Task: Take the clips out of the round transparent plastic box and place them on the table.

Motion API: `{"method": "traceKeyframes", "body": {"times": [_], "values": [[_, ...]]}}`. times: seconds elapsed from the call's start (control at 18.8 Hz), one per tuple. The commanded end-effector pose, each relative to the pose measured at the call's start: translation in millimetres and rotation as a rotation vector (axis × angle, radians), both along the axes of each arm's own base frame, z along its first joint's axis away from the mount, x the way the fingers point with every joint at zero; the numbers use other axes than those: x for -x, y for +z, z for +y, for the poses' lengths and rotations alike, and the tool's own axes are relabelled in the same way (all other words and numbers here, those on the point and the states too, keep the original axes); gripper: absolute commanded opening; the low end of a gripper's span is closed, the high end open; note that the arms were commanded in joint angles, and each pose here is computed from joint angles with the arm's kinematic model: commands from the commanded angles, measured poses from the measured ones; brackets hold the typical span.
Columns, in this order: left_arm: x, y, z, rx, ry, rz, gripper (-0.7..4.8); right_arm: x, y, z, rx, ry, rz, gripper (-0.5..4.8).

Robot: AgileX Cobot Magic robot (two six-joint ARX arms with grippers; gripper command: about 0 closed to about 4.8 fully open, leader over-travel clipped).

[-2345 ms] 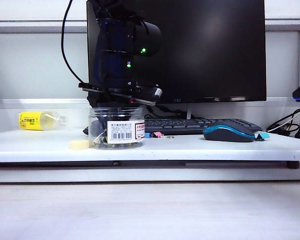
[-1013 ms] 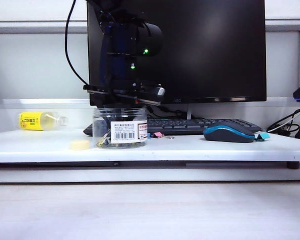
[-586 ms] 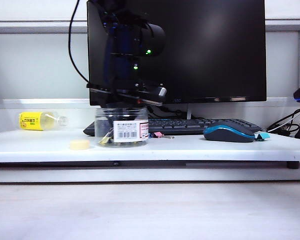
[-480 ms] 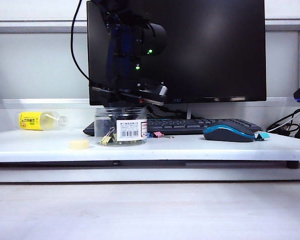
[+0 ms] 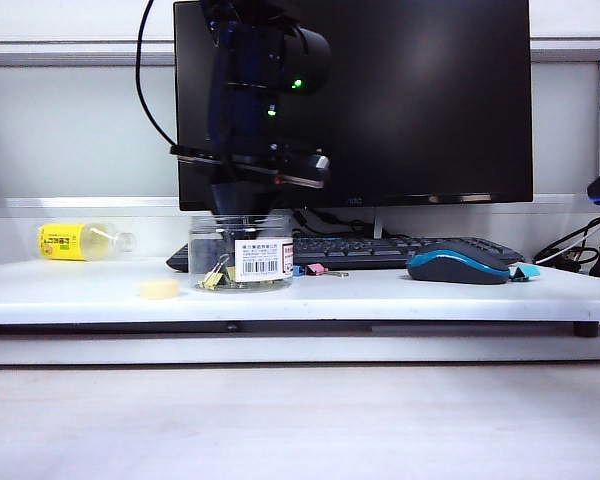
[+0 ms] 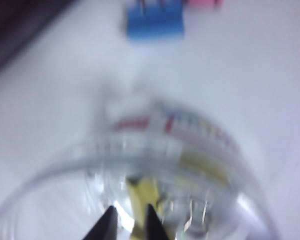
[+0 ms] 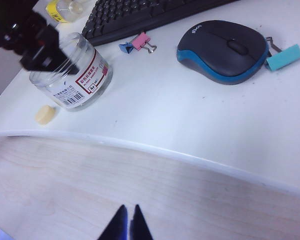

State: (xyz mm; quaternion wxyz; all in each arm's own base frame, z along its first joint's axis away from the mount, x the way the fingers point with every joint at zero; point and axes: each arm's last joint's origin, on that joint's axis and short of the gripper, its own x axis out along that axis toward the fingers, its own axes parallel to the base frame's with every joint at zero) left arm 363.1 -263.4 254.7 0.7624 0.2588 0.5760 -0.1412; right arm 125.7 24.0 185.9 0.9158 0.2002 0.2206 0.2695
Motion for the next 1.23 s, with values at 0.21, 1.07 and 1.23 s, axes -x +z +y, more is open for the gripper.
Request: {"method": "traceKeyframes", "body": {"times": [0.21, 1.07, 1.23], "values": [[4.6, 2.6, 4.4, -0.066, 0.006, 0.013, 1.57, -0.7, 2.9, -0.1, 0.003, -0.004, -0.026, 0.22], [2.0, -1.0, 0.4, 0.015, -0.012, 0.042, 1.76, -0.7, 2.9, -0.3, 0.006, -0.014, -0.026, 0.22], [0.4, -7.9, -0.8, 0.013, -0.017, 0.062, 1.76, -0.6, 2.7, -0.3, 0.006, -0.014, -0.024, 0.22]]}}
